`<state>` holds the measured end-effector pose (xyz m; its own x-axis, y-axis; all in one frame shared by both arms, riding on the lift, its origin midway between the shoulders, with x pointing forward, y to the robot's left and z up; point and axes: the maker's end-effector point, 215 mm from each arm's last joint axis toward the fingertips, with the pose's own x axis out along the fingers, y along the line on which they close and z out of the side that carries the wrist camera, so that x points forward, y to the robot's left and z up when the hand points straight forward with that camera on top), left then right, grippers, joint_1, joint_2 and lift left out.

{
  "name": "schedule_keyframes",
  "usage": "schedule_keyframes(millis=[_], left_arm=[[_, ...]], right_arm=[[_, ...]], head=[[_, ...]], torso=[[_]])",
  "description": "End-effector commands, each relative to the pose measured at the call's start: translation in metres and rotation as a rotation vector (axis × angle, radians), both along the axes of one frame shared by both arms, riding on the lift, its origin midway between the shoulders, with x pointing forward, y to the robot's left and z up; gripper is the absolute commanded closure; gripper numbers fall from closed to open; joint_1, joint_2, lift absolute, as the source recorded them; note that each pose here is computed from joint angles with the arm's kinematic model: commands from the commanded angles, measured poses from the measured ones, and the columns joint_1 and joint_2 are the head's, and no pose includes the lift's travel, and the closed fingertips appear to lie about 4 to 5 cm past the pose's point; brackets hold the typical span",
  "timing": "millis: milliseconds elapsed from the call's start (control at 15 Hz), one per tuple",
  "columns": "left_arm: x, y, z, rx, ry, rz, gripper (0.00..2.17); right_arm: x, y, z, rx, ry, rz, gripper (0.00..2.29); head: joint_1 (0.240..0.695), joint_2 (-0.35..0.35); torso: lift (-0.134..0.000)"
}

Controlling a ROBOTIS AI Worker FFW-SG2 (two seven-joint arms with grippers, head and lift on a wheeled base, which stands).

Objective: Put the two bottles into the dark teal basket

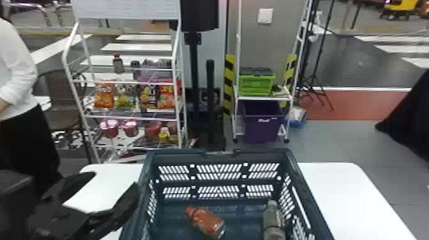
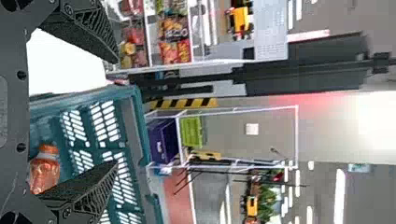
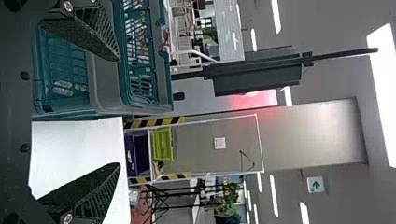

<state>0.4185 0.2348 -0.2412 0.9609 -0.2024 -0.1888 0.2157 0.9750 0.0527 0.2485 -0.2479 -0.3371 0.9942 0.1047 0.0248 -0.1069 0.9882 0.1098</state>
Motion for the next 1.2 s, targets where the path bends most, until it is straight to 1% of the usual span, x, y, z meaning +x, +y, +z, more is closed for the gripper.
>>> schedule_keyframes(millis=[0, 133, 200, 333, 400, 600, 667, 733, 867, 1000, 1133], left_arm=[[-0.03, 0.017, 0.004, 0.017, -0.088, 0.007, 0.13], [-0.059, 0.025, -0.007, 0.043, -0.153, -0.001, 0.13], [-0.07, 0.026, -0.016, 0.037, -0.164, -0.004, 0.13], [-0.1, 0.033, -0.031, 0.038, -0.221, 0.031, 0.13], [-0.111, 0.032, -0.035, 0.035, -0.25, 0.046, 0.13], [-0.14, 0.011, -0.059, 0.024, -0.284, 0.052, 0.13], [-0.147, 0.007, -0.07, 0.005, -0.28, 0.066, 0.13], [-0.151, 0.003, -0.087, 0.005, -0.25, 0.072, 0.13], [-0.157, -0.01, -0.107, 0.022, -0.218, 0.082, 0.13], [-0.16, -0.017, -0.111, 0.011, -0.223, 0.106, 0.13], [-0.16, -0.028, -0.112, 0.003, -0.222, 0.101, 0.13]], right_arm=[[0.005, 0.005, -0.006, 0.0, 0.032, 0.026, 0.08], [0.008, 0.013, -0.017, 0.001, 0.09, 0.062, 0.08], [0.01, 0.013, -0.018, -0.005, 0.102, 0.071, 0.08], [0.01, 0.019, -0.026, -0.006, 0.14, 0.098, 0.08], [0.009, 0.018, -0.026, -0.01, 0.142, 0.103, 0.08], [0.006, 0.02, -0.026, -0.032, 0.142, 0.127, 0.08], [0.006, 0.018, -0.026, -0.04, 0.142, 0.127, 0.08], [0.005, 0.017, -0.025, -0.044, 0.141, 0.135, 0.08], [0.003, 0.015, -0.027, -0.057, 0.144, 0.147, 0.08], [0.0, 0.015, -0.029, -0.06, 0.151, 0.154, 0.08], [-0.002, 0.015, -0.028, -0.062, 0.149, 0.156, 0.08]], head=[[0.499, 0.0], [0.499, 0.0], [0.499, 0.0], [0.499, 0.0], [0.499, 0.0], [0.499, 0.0], [0.499, 0.0], [0.499, 0.0], [0.499, 0.0], [0.499, 0.0], [0.499, 0.0]], torso=[[0.0], [0.0], [0.0], [0.0], [0.0], [0.0], [0.0], [0.0], [0.0], [0.0], [0.0]])
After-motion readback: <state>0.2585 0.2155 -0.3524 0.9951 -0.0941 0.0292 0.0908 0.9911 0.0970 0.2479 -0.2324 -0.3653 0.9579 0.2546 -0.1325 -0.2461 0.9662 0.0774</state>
